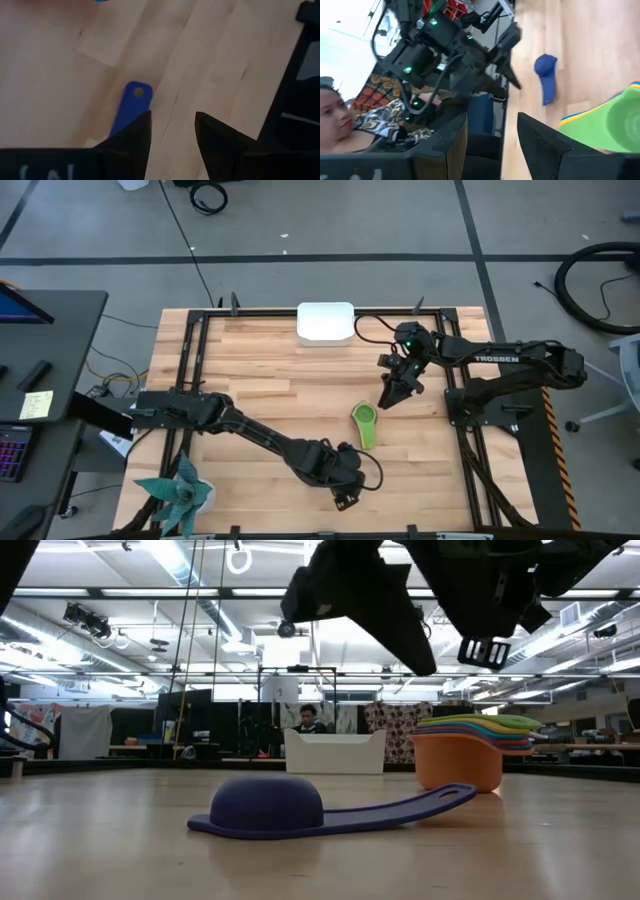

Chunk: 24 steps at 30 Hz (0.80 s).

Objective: Nest measuring cups in basket
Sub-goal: Stack the dark blue measuring cup on top of the green measuring cup

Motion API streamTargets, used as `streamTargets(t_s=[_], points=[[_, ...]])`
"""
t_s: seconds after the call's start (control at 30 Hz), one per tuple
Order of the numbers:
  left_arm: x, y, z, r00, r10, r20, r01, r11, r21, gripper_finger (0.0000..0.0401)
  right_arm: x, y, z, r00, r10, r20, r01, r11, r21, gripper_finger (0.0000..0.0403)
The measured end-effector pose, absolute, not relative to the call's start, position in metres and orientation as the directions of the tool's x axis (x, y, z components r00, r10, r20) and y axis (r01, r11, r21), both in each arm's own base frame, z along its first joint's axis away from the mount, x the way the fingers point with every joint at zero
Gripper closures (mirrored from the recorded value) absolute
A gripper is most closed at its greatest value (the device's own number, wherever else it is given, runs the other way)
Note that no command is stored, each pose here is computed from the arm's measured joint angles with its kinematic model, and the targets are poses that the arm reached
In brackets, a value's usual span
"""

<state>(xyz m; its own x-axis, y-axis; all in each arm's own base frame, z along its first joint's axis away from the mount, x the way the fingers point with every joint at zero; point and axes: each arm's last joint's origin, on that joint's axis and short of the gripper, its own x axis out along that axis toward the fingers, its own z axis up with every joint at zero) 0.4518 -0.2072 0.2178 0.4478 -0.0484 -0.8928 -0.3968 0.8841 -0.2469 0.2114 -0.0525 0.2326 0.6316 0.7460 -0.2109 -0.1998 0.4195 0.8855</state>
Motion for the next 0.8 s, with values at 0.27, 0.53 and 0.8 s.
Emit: streamTargets(t_s=[0.27,0.53,0.8], points=[[0.459,-0.204,0.197,0.425,-0.027,-0.905,-0.343,0.920,-0.189,0.0245,0.211,-0.052,0.234,0.612,0.769,-0.186,-0.194,0.374,0.907,0.0226],[0.467,-0.194,0.185,0.421,0.011,-0.907,-0.337,0.930,-0.145,0.0246,0.212,-0.052,0.238,0.598,0.786,-0.158,-0.197,0.335,0.921,0.0226],[0.474,-0.183,0.168,0.383,0.011,-0.924,-0.371,0.918,-0.142,0.0246,0.213,-0.053,0.241,0.600,0.788,-0.142,-0.175,0.302,0.937,0.0226]])
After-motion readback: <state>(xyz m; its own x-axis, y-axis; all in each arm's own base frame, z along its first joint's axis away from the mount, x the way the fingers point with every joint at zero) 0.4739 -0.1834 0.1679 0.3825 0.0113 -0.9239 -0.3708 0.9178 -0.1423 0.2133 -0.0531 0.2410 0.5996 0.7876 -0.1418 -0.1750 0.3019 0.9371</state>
